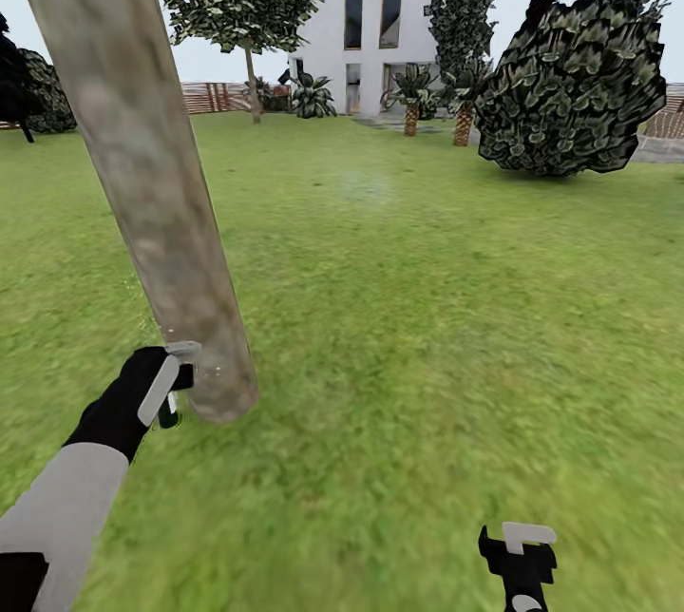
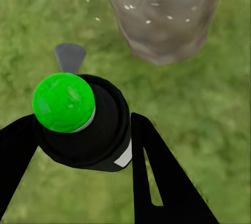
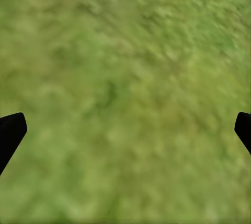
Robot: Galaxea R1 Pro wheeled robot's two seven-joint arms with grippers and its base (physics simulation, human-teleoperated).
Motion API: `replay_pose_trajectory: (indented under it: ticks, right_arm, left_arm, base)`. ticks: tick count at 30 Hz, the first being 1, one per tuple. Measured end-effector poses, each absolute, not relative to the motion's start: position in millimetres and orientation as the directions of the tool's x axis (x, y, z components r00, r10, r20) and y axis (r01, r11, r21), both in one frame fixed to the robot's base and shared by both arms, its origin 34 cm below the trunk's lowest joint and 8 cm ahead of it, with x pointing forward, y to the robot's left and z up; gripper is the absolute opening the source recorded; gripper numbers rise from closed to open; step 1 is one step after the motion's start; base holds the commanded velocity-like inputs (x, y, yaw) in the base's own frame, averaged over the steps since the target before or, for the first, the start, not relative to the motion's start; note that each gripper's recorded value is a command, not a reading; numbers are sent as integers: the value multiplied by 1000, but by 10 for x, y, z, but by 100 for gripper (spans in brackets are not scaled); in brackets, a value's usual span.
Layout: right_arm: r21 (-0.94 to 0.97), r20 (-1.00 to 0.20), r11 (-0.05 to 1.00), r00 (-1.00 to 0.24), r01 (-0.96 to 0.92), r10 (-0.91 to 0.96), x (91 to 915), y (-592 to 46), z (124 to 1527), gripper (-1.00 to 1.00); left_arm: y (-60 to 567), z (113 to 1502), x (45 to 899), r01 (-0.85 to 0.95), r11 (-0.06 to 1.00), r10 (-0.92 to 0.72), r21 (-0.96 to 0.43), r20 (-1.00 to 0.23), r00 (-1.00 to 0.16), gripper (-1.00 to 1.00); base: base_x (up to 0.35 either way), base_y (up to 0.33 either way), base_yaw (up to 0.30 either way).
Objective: In the garden, pick up the pesticide atomizer on the floor and spray pesticide onto both trees until each tree trunk is fully covered.
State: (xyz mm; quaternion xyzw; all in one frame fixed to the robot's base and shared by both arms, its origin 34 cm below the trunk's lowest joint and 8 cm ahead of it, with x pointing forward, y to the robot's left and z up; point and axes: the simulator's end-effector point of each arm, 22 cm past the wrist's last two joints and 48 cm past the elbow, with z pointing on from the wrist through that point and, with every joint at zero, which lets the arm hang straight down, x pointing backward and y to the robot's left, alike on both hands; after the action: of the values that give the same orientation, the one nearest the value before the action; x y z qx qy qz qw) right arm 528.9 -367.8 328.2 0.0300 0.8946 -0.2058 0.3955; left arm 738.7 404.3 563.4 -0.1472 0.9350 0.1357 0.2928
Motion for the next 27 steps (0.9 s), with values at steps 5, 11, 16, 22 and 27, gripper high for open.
replay_pose_trajectory:
  ticks: [5, 11, 16, 22, 27]
  right_arm:
    - [-345, -720, 913, -686, 217, -109, 5286, -3679, 3280, 100]
    - [-343, -720, 914, -685, 215, -109, 5291, -3666, 3282, 100]
    - [-344, -720, 913, -685, 217, -109, 5288, -3676, 3283, 100]
    - [-345, -720, 913, -685, 217, -109, 5289, -3680, 3283, 100]
    - [-345, -720, 913, -685, 218, -109, 5286, -3681, 3283, 100]
  left_arm:
    - [4341, 5642, 7320, -365, 915, -200, 174, -589, -783, -100]
    - [4277, 5863, 7443, -355, 922, -182, 156, -635, -751, -100]
    - [4224, 5959, 7493, -349, 925, -174, 148, -653, -737, -100]
    - [4209, 5956, 7497, -349, 926, -177, 143, -653, -736, -100]
    - [4211, 5949, 7490, -351, 926, -181, 140, -652, -736, -100]
  base:
    - [0, 0, 5]
    - [36, -53, 210]
    - [133, -226, 20]
    - [11, -273, 0]
    - [100, -262, 0]
